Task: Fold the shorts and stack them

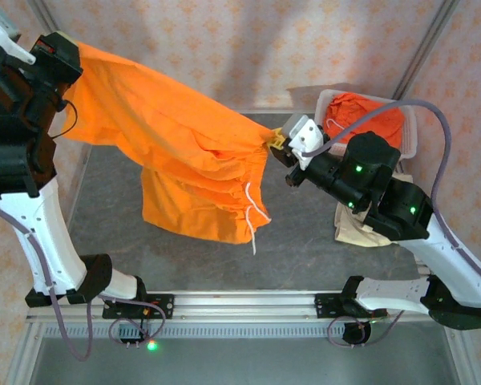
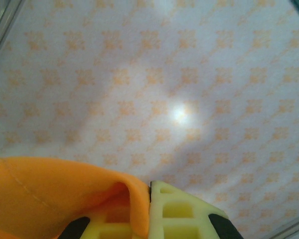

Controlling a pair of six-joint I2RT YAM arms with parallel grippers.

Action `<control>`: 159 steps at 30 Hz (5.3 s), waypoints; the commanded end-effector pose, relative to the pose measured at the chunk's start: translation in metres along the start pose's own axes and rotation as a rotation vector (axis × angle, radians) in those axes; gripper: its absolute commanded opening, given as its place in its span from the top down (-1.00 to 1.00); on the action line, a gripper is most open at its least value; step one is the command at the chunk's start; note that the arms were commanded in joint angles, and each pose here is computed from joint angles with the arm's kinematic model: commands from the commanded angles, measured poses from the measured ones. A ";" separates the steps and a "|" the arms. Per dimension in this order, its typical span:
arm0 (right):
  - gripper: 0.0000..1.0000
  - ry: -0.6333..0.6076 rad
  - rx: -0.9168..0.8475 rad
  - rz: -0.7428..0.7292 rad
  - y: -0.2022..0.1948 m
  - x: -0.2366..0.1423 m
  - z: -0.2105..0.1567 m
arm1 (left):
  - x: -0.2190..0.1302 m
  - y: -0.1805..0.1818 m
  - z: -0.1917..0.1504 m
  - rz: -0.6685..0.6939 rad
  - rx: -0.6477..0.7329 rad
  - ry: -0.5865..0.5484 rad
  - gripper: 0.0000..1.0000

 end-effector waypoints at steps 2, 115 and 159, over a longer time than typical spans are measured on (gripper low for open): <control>1.00 0.209 0.101 -0.183 -0.021 0.009 -0.038 | 0.024 0.019 -0.007 0.053 -0.014 0.029 1.00; -0.80 0.803 1.418 -0.162 0.132 0.076 -0.410 | -0.153 0.453 -0.358 1.067 -0.524 0.390 -0.66; -0.29 0.944 1.566 -0.478 0.138 -0.003 -0.453 | -0.108 0.441 -0.349 0.970 -0.347 0.426 1.00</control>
Point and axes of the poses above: each hand's point on the last joint's axis, 136 mm out from that joint toward the fingers, its own x axis out along the fingers, its own y axis along the line the jaws close on, z = x × y, the point moved 1 cm from there along -x, back along the fingers, and after that the axes turned 14 degrees about -x, right-handed, at the moved point
